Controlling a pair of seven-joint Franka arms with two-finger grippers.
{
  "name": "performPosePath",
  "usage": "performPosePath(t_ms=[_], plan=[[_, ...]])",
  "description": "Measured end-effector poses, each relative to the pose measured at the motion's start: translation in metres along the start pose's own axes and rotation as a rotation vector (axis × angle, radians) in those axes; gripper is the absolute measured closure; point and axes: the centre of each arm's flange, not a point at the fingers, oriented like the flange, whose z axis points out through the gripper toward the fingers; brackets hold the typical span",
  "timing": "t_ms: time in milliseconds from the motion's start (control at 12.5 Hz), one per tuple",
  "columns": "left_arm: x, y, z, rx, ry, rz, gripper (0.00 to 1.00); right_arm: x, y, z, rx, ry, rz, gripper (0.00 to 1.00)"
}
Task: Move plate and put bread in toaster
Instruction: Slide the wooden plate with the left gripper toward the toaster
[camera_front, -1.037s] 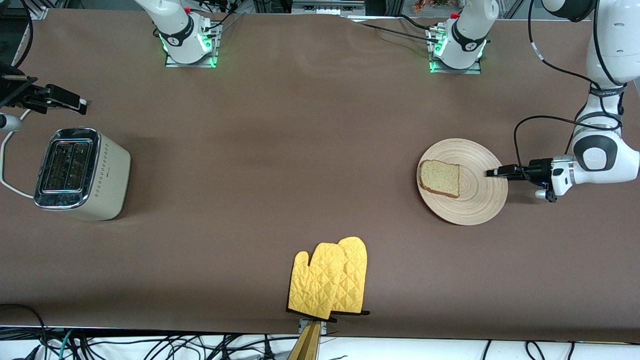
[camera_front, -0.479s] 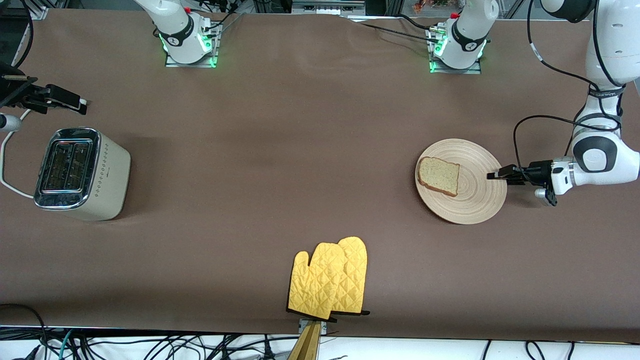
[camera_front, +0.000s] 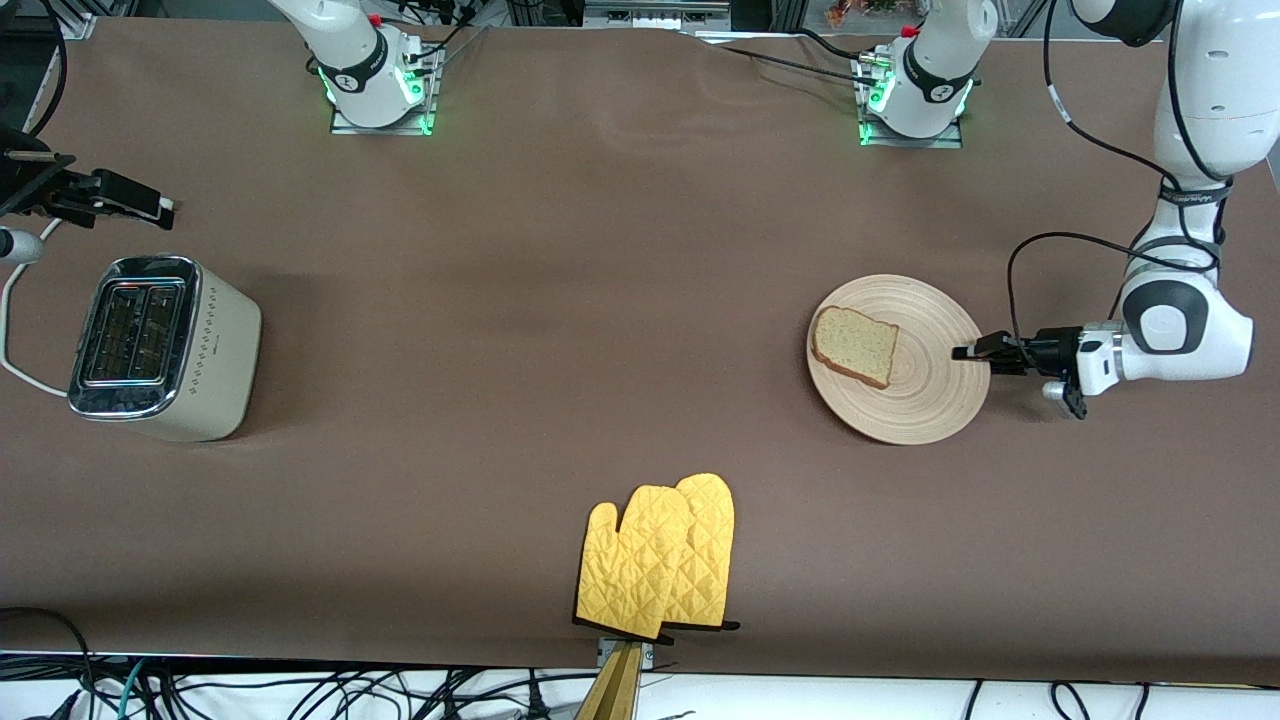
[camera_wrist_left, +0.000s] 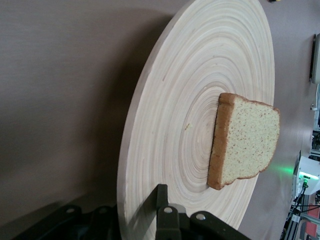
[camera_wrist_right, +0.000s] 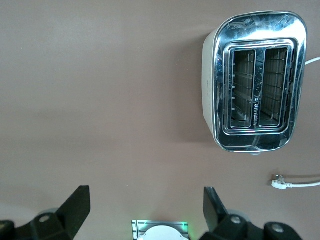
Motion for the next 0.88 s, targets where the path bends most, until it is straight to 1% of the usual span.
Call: performPosePath(t_ms=[160,319,718,878], plan=[[0.007,0.010,0.016,-0.037,-0.003,-0.033,0.84,0.001,0.000,0.001,0.000,-0.002,0.000,0.00],[0.013,0.021,0.032,-0.076,-0.015,-0.035,0.85,0.001,0.001,0.001,0.000,-0.002,0.001,0.00],[0.033,0.059,0.066,-0.218,0.017,-0.043,0.86,0.001,0.001,0.001,0.001,-0.003,0.001,0.00],[0.040,0.077,0.079,-0.266,0.004,-0.080,0.86,0.001,0.001,0.002,0.001,-0.003,0.001,0.00]])
